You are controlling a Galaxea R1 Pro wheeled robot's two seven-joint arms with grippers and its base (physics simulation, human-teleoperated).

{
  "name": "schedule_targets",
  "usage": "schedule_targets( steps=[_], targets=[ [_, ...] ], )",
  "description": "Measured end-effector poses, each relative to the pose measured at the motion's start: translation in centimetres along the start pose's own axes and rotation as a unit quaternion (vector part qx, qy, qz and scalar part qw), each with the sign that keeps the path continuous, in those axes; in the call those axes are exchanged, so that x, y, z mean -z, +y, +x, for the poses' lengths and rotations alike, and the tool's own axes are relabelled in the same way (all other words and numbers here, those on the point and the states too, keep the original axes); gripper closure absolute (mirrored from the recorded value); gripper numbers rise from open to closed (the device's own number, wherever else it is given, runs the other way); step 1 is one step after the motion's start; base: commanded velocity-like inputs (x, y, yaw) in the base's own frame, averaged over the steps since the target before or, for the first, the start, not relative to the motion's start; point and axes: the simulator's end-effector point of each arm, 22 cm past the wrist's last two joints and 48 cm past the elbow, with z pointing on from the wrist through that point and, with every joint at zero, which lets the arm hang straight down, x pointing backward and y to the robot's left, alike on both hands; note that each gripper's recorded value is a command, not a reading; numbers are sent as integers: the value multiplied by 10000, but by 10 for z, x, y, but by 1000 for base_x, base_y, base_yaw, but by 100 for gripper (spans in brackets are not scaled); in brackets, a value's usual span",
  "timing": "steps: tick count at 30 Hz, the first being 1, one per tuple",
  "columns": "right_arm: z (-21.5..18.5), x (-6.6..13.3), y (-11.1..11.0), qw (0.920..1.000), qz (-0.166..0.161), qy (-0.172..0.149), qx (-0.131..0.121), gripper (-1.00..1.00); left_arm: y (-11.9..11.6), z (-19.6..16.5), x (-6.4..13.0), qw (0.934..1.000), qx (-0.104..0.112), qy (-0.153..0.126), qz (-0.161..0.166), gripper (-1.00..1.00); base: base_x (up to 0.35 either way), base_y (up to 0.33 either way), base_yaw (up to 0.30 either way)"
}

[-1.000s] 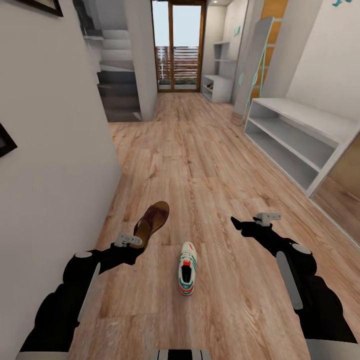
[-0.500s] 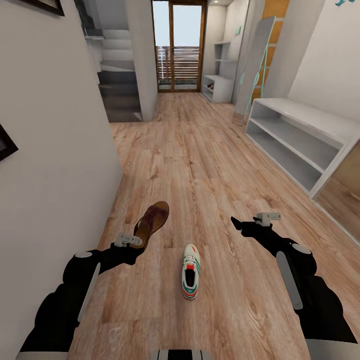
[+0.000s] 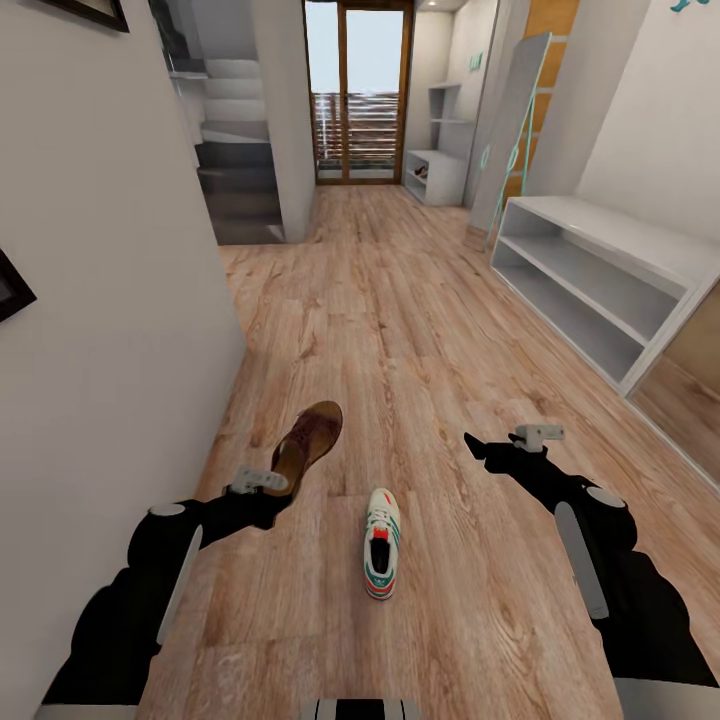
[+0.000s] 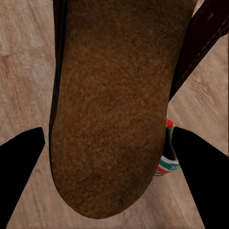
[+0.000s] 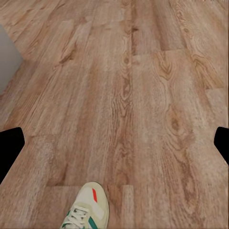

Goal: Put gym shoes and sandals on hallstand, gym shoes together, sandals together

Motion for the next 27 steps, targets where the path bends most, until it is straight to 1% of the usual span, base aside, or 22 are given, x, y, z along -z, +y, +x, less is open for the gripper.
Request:
schedule_targets(
  steps=[1, 2, 4, 7, 16, 21, 27],
  targets=[
    [-2, 1, -2, 10000, 14, 0, 27, -100, -5, -2, -1, 9999, 38, -43, 83, 100, 0, 0, 0],
    [-3, 3, -4, 10000, 19, -2, 39, -100, -6, -3, -1, 9999, 46, -75, 99, 100, 0, 0, 0],
    [-4, 4, -6, 10000, 5, 14, 5, -100, -8, -5, -1, 9998, 67, -127, 143, 100, 0, 0, 0],
    [-5, 5, -6, 10000, -40, -4, -11, -100, -7, -5, -1, 9998, 58, -131, 122, 100, 0, 0, 0],
    [15, -1, -9, 9997, -47, 215, -86, -100, -7, -13, -1, 9998, 30, -183, 117, 100, 0, 0, 0],
    [24, -3, -11, 9995, -38, 304, -123, -100, -5, -29, 0, 9995, -24, -303, 106, 100, 0, 0, 0],
    [29, -4, -10, 9993, -21, 358, -123, -100, -10, -49, 2, 9987, -84, -450, 238, 100, 0, 0, 0]
  ],
)
